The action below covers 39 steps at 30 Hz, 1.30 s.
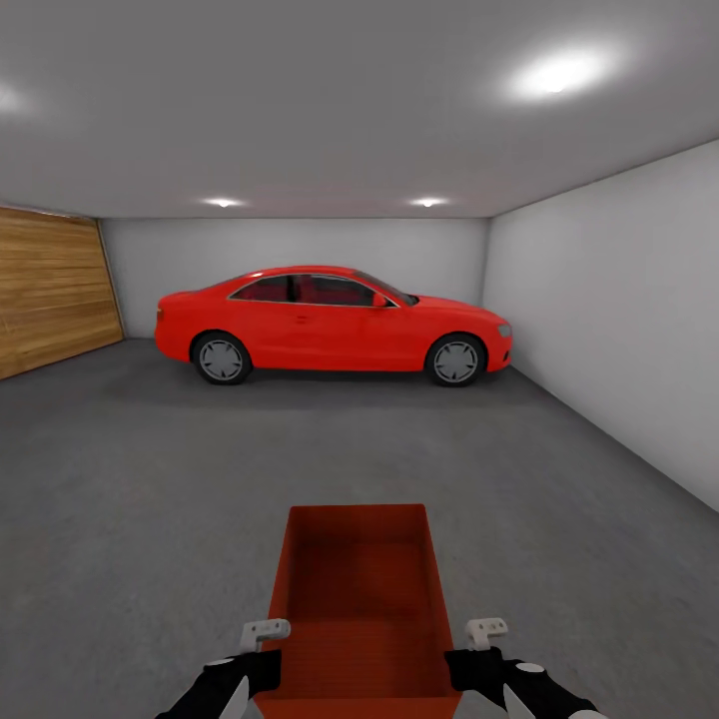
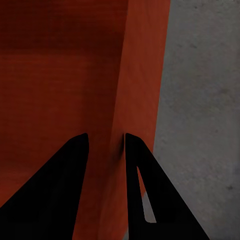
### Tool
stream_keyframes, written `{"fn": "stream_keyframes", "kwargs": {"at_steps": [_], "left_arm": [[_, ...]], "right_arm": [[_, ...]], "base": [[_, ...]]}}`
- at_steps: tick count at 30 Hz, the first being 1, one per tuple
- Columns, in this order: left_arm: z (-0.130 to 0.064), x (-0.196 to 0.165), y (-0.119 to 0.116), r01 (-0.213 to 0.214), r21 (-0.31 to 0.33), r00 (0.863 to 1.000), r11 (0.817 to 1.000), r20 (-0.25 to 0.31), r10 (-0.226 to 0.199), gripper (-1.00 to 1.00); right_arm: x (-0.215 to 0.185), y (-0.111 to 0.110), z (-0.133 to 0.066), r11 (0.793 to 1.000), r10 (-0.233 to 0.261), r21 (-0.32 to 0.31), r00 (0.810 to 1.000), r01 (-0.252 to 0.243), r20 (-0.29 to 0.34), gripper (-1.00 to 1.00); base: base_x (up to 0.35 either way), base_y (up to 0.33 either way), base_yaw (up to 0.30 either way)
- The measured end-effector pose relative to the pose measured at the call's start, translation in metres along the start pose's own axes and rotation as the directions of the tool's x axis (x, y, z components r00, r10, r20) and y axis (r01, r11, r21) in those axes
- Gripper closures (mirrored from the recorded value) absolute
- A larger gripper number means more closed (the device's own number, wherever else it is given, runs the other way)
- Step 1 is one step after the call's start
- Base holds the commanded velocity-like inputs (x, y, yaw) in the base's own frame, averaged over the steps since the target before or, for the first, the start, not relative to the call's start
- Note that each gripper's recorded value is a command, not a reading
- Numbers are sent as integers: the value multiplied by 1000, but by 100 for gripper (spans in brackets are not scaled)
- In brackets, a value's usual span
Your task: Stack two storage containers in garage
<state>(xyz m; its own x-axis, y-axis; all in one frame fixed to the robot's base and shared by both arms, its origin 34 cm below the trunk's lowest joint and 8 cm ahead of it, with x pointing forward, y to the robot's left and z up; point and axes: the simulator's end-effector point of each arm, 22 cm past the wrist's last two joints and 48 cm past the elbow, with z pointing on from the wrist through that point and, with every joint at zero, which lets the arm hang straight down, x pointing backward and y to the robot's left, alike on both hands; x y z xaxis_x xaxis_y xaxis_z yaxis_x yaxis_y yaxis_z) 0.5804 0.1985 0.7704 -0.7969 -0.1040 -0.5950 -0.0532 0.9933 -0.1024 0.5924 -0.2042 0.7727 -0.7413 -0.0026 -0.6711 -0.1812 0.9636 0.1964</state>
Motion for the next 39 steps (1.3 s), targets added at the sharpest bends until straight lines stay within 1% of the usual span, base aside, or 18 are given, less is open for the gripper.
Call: {"fn": "stream_keyframes", "kwargs": {"at_steps": [11,24,33,39], "left_arm": [[0,0,0,0,0,1000,1000,0,0,100],[0,0,0,0,0,1000,1000,0,0,100],[0,0,0,0,0,1000,1000,0,0,100],[0,0,0,0,0,1000,1000,-1,0,100]], "right_arm": [[0,0,0,1000,0,0,1000,0,0,100],[0,0,0,1000,0,0,1000,0,0,100],[0,0,0,1000,0,0,1000,0,0,100],[0,0,0,1000,0,0,1000,0,-1,100]], "base": [[0,0,54],[1,0,5],[180,0,0],[36,0,0]]}}
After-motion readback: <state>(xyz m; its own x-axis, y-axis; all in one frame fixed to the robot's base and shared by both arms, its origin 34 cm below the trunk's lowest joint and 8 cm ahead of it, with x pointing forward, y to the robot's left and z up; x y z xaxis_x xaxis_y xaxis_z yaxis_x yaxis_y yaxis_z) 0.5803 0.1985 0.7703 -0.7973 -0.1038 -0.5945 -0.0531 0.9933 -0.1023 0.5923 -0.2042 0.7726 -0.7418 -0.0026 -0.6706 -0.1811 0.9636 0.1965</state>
